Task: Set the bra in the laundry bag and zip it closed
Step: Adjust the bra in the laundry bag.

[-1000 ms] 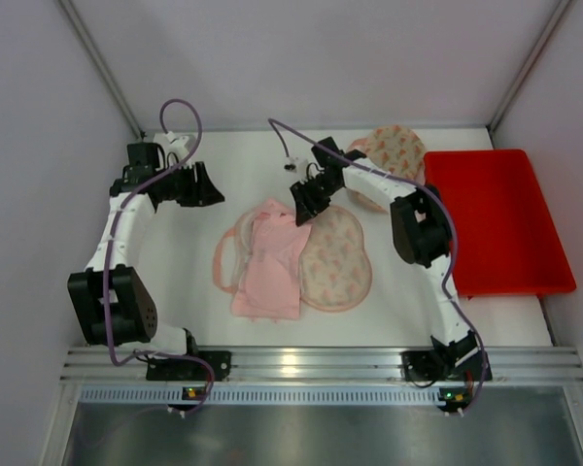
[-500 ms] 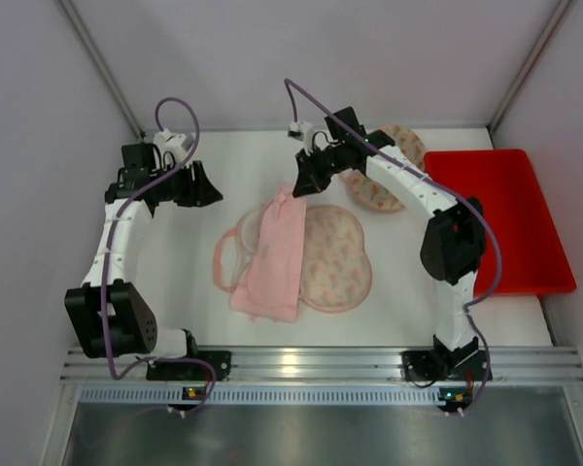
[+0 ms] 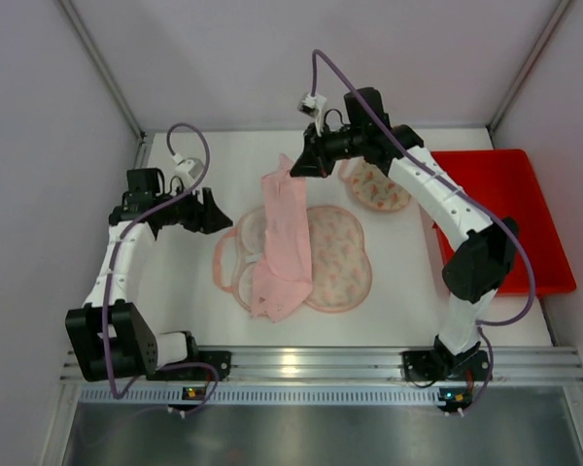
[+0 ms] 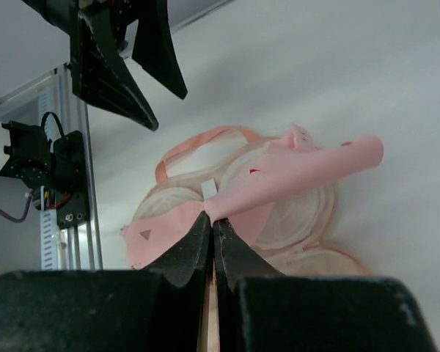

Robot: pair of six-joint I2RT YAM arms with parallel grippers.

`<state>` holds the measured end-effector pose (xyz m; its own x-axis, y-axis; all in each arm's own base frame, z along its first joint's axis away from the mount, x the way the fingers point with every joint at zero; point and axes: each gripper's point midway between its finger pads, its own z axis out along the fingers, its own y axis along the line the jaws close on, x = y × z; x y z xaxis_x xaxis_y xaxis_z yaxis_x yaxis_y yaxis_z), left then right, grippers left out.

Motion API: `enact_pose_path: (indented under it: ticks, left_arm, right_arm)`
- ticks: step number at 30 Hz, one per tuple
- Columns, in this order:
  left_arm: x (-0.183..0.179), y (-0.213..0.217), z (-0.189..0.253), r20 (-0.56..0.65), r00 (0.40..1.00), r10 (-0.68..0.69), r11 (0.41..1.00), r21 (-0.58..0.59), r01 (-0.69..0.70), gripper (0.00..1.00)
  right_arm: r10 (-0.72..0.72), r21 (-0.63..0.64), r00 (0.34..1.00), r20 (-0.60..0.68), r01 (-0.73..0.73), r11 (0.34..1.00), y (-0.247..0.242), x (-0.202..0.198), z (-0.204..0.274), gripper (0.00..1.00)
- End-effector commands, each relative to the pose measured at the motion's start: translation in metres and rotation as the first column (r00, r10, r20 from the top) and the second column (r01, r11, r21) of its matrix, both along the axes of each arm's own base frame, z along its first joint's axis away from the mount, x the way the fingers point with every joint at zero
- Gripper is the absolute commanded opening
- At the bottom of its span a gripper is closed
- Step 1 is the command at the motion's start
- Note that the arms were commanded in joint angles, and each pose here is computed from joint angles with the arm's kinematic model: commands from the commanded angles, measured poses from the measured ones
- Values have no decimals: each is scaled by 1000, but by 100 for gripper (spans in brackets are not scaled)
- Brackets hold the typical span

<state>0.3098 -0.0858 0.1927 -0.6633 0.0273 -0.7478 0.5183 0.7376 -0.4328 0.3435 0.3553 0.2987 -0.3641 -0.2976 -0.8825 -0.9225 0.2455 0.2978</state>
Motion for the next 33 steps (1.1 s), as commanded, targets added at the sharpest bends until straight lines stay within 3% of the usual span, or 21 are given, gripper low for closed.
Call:
enact_pose_path:
  ticks: [1,5,7,10,11,12,16,21,26,33]
  left_arm:
    - [-18,-13,1,91,987,-135,990,-25,138,67]
    - [-30,-12,-13,149,970,-194,981,41,190,68]
    - [-43,-18,-22,121,969,-216,976,17,216,67]
    - [-59,-26,-34,161,942,-295,953,124,278,66]
    - [-58,-20,-44,164,937,-309,934,240,266,65]
    - [-73,-44,-43,187,890,-416,888,293,353,64]
    - [-100,-75,-64,141,807,-573,771,428,472,63]
    - [-115,-97,-93,8,766,-642,685,455,569,59]
    - [-115,-109,-111,-80,771,-632,671,440,596,57]
    - [-123,-117,-144,-193,755,-626,606,489,627,57]
  right_arm:
    - [27,77,997,79,-33,997,7,-4,36,0]
    - [-43,61,995,91,38,997,5,8,36,0]
    - [-95,43,991,96,91,995,2,17,32,0]
    - [-139,10,987,85,139,990,0,27,18,0]
    - [-140,-1,987,77,141,990,1,28,12,0]
    - [-144,-14,987,73,145,989,0,30,5,0]
    - [-148,-57,988,48,151,987,0,34,-20,0]
    - [-150,-75,988,26,151,986,0,35,-34,0]
    - [-157,-92,987,21,159,983,-3,36,-41,0]
    - [-170,-105,985,-2,169,980,-9,40,-51,0]
